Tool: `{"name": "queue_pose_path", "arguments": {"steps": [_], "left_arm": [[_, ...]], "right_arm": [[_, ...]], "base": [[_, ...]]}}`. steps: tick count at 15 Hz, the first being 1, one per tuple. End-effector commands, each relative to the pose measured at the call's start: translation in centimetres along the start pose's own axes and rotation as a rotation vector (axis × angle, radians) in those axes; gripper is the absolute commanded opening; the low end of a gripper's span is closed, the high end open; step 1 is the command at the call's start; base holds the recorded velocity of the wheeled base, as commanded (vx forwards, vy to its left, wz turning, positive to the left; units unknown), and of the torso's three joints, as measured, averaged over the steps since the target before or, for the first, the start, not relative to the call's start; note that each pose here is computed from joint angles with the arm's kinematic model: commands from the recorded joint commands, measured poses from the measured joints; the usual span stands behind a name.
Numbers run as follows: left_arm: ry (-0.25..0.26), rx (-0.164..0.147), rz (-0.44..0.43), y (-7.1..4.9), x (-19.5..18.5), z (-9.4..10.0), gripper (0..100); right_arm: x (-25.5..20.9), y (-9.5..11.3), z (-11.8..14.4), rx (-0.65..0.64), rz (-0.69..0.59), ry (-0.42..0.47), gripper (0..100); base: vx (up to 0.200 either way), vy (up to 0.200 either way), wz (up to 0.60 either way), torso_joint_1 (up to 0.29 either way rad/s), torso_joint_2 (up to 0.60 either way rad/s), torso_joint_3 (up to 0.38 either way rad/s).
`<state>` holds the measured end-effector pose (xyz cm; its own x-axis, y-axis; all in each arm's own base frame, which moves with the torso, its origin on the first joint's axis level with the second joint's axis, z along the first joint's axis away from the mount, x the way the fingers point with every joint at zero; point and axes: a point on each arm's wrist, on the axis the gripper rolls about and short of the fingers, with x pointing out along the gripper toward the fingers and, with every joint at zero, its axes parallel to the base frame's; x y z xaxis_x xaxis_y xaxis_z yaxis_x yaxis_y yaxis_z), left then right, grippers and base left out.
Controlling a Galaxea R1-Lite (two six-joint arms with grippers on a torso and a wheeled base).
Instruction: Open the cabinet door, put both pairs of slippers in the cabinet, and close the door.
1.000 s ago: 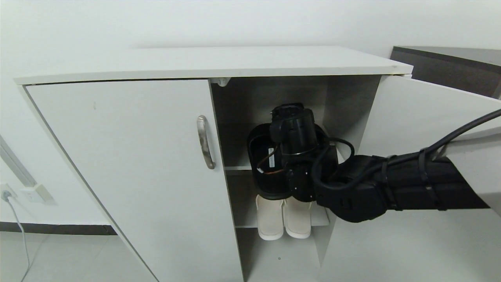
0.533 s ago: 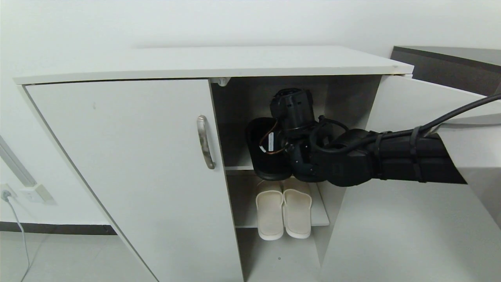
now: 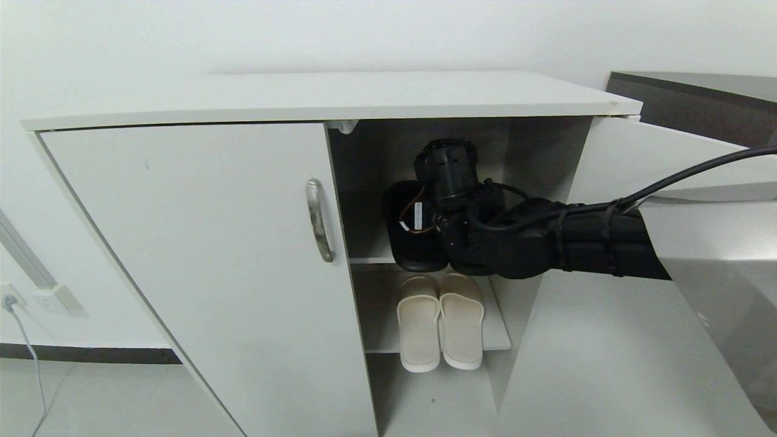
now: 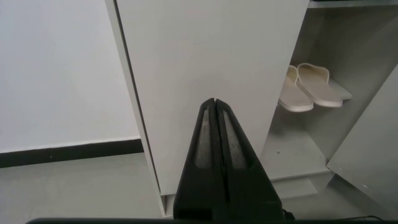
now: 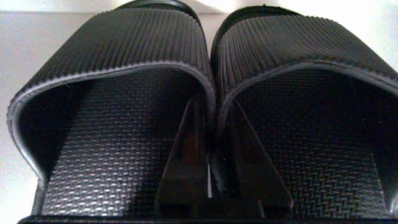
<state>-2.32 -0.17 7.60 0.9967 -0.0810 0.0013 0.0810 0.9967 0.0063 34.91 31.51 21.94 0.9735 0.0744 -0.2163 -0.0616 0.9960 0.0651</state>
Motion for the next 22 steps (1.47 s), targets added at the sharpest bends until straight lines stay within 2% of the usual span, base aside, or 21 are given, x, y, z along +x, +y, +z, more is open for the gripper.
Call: {"name": "queue_pose_path", "arguments": {"steps": [1,7,19,20,22], "left_arm": [[0.001,0.000,0.000,0.0,0.0,0.0,0],[0.001,0.000,0.001,0.0,0.0,0.0,0],[0.001,-0.002,0.001,0.0,0.0,0.0,0],[0.001,-0.002,0.001,0.0,0.0,0.0,0],[0.001,-0.002,0.001,0.0,0.0,0.0,0]], "right_arm": [[0.7,0.0,-0.6,-0.006,-0.009,0.009,0],[1.7,-0.7,-0.2,0.006,-0.037,-0.007,0],[2.5,-0.5,-1.0,-0.016,-0.048,0.000,0],[2.5,-0.5,-1.0,-0.016,-0.048,0.000,100],[2.5,-0.5,-1.1,-0.022,-0.056,0.003,100]], "base": [[0.000,0.000,0.00,0.000,0.00,0.000],[0.000,0.000,0.00,0.000,0.00,0.000],[0.000,0.000,0.00,0.000,0.00,0.000],[0.000,0.000,0.00,0.000,0.00,0.000],[0.000,0.000,0.00,0.000,0.00,0.000]]}}
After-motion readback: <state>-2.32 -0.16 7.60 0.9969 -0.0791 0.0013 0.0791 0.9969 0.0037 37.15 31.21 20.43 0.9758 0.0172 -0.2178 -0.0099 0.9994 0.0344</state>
